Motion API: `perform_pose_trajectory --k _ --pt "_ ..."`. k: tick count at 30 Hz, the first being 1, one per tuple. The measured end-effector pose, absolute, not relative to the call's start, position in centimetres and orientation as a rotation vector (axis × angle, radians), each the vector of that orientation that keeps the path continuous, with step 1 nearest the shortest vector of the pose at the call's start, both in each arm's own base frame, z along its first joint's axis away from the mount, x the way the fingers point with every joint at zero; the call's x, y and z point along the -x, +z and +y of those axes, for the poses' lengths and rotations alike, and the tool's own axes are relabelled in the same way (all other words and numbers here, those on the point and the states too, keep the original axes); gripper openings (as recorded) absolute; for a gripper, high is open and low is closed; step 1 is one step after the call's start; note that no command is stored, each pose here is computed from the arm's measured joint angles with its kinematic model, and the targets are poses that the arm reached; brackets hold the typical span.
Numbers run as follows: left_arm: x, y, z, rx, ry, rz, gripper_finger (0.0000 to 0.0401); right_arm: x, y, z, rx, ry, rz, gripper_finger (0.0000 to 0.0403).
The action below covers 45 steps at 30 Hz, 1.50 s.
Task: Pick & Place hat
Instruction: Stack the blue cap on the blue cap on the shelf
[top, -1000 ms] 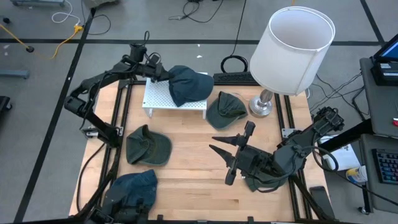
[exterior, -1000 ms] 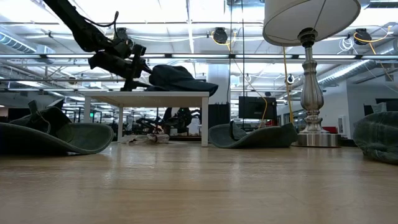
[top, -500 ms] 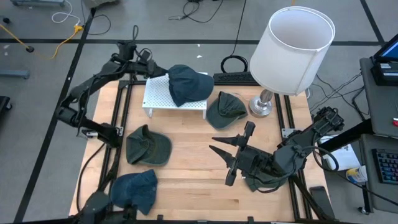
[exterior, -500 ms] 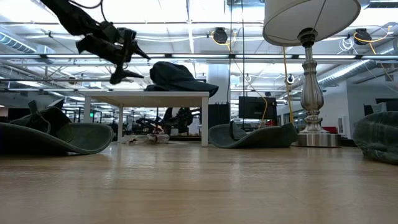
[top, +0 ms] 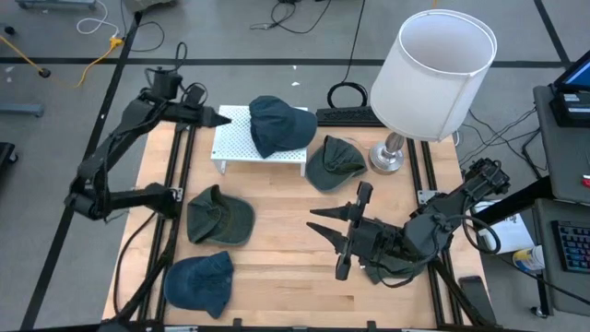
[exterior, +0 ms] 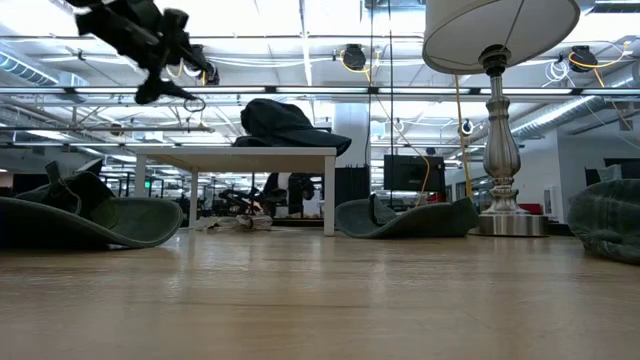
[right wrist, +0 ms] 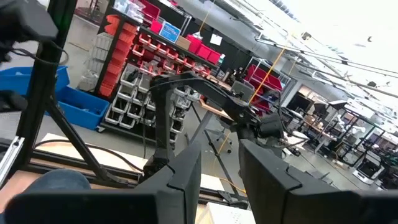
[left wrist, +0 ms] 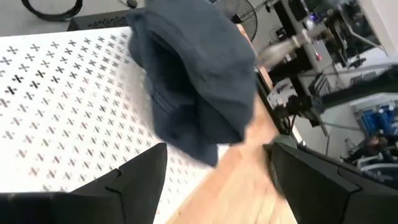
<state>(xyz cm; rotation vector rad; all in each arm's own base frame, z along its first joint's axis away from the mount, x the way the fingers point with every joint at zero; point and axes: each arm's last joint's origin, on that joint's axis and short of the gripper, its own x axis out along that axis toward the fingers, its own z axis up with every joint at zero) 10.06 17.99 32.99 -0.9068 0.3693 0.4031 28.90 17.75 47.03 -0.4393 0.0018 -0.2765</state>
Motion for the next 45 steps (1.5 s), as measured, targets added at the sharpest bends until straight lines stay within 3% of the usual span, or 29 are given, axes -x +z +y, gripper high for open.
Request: perform_pose_trajectory --k 11,24,30,45 --pt "-8.8 34.6 10.8 0.882 0.314 0.465 0.0285 -29.0 47.0 17.9 0.429 -0.228 -0.012 0.01" --pt "-8.4 33.7 4.7 0.949 0.271 0.838 0.0272 -28.9 47.0 18.0 0.398 -0.221 -0.015 0.01" --pt "-8.9 34.4 2.9 0.963 0.305 0.904 0.0275 -28.8 46.6 18.4 0.416 -0.128 -0.008 0.01" --pt "-15.6 35.5 -2.5 0.879 0.261 1.184 0.0275 -27.2 46.0 21.0 0.445 0.036 0.01 0.01"
